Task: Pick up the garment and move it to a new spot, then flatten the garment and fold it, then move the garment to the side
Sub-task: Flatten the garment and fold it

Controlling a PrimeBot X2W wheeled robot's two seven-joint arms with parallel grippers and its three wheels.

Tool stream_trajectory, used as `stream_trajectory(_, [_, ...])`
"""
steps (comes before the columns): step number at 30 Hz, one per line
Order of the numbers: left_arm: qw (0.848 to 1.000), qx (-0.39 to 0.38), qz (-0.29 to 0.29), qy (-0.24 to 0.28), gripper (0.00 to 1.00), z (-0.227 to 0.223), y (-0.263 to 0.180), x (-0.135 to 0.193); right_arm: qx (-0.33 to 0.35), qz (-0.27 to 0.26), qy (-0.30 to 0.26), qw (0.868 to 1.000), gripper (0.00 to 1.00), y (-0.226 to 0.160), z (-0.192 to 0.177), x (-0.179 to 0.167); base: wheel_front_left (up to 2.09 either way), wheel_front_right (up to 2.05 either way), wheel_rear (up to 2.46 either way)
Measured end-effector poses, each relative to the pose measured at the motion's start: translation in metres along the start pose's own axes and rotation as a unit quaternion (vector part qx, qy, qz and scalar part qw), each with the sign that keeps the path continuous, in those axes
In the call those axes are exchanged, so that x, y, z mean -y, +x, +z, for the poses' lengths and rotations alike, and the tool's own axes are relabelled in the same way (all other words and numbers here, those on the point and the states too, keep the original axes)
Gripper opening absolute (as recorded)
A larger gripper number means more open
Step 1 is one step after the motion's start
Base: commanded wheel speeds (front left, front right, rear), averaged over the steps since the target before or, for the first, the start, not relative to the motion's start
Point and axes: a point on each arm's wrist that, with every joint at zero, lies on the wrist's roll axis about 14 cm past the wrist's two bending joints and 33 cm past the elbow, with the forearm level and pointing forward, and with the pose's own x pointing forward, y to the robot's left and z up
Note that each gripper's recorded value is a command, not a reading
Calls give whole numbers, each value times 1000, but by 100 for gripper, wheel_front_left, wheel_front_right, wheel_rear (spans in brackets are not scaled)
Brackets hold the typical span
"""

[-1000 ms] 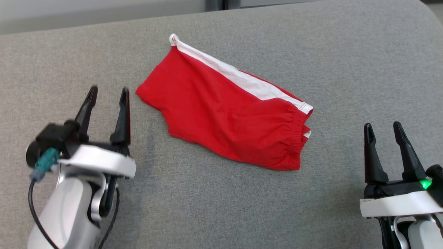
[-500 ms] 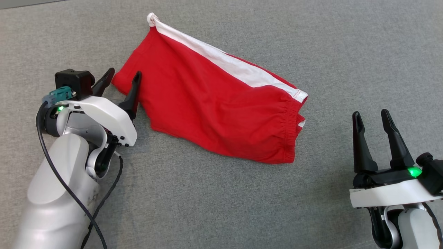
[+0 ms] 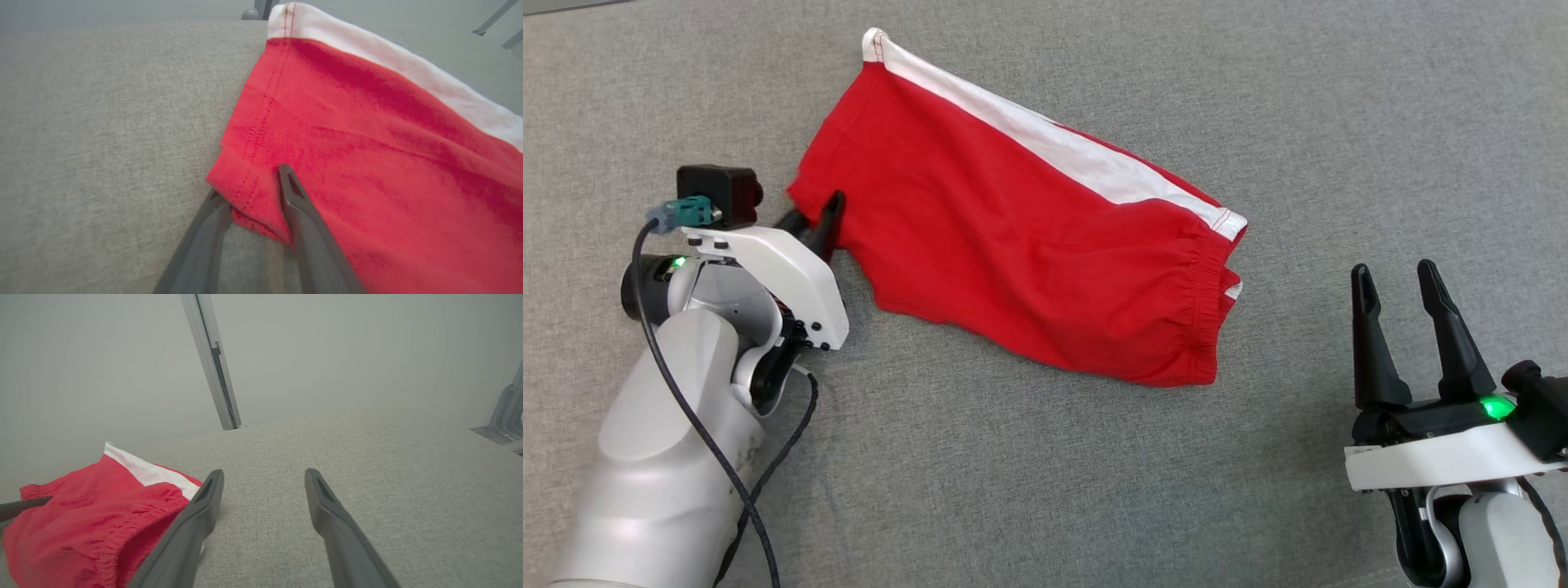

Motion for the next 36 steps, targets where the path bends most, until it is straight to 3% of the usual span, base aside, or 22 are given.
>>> stream_trajectory(9, [998, 37, 26, -46, 0, -8, -19, -4, 4, -1, 0, 1000, 100, -4, 4, 0, 0, 0, 0])
stream_trajectory(20, [987, 74, 75, -124, 0, -44, -85, -6, -1, 30, -11, 1000, 100, -5, -1, -20, 0, 0, 0])
stream_trajectory(28, [981, 69, 95, -152, 0, -60, -116, -3, -6, 43, -14, 999, 100, -4, -1, -28, 0, 0, 0])
stream_trajectory(30, [981, 68, 93, -154, 32, -60, -119, 0, -7, 43, -16, 999, 100, -5, -1, -27, 0, 0, 0])
stream_trajectory(31, [981, 69, 94, -156, 59, -60, -121, 0, -8, 43, -16, 999, 100, -6, 0, -27, 0, 0, 0])
stream_trajectory(32, [981, 71, 96, -151, 100, -60, -122, 0, -7, 42, -16, 999, 100, -7, 1, -27, 0, 0, 0])
stream_trajectory(36, [979, 123, 98, -127, 100, -41, -132, 0, -3, 39, -18, 999, 100, -11, 6, -25, 0, 0, 0])
